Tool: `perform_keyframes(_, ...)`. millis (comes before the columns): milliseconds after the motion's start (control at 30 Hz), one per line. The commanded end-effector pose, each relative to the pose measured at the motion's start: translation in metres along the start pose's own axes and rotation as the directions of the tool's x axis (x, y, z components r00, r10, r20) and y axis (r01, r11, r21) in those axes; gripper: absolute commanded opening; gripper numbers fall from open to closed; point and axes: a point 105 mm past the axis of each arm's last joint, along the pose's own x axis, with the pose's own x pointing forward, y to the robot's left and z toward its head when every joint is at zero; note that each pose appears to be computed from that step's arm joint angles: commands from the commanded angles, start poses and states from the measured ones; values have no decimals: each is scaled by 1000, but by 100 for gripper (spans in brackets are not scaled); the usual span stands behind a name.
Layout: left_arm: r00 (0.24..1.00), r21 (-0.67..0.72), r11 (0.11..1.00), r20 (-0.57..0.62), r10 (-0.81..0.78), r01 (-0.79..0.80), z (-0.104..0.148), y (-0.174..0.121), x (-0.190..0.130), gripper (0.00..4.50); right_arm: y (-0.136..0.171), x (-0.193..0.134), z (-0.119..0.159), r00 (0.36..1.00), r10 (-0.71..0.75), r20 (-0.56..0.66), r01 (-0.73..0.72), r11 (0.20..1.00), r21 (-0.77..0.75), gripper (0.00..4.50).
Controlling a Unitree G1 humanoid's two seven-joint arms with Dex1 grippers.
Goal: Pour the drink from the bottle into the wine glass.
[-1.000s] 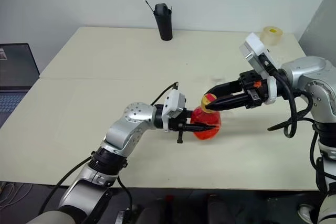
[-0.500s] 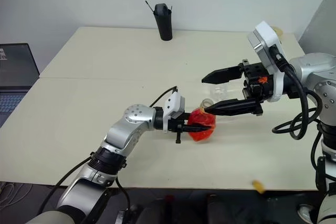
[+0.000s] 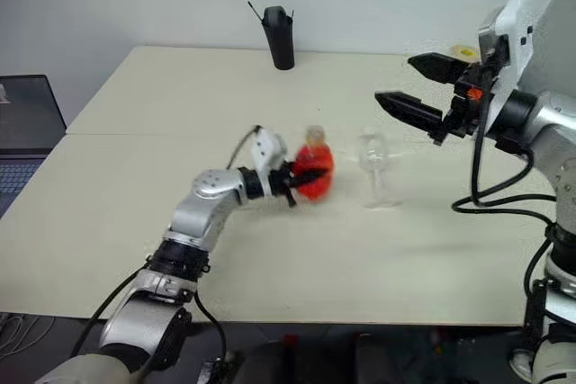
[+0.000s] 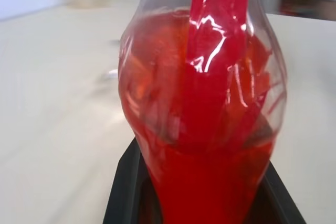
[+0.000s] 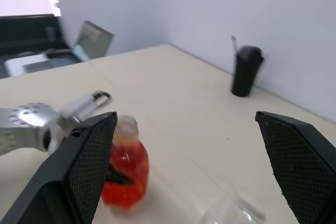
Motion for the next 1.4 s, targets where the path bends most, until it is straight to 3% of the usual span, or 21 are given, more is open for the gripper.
perform_keyframes(33, 975, 23, 977, 66, 211, -213, 11, 35, -12, 79, 24, 8, -19, 999, -17, -47, 20, 998, 62, 450)
perform_keyframes(267, 807, -72, 809, 64, 587, -583, -2, 87, -43, 79, 88, 43, -62, 991, 81, -106, -62, 982, 177, 450)
perform_keyframes(567, 687, -111, 683, 2, 727, -722, -31, 94, -68, 79, 127, 67, -73, 976, 190, -110, -163, 963, 214, 450)
perform_keyframes(867, 636, -101, 633, 5, 772, -768, -35, 95, -84, 369, 123, 75, -76, 976, 181, -120, -156, 969, 192, 450)
perform_keyframes(967, 629, -93, 626, 1, 778, -774, -35, 94, -89, 443, 123, 77, -75, 975, 190, -117, -166, 968, 188, 450)
perform_keyframes(1400, 697, -19, 697, -27, 717, -717, -17, 69, -125, 443, 108, 84, -77, 974, 193, -118, -170, 970, 176, 450)
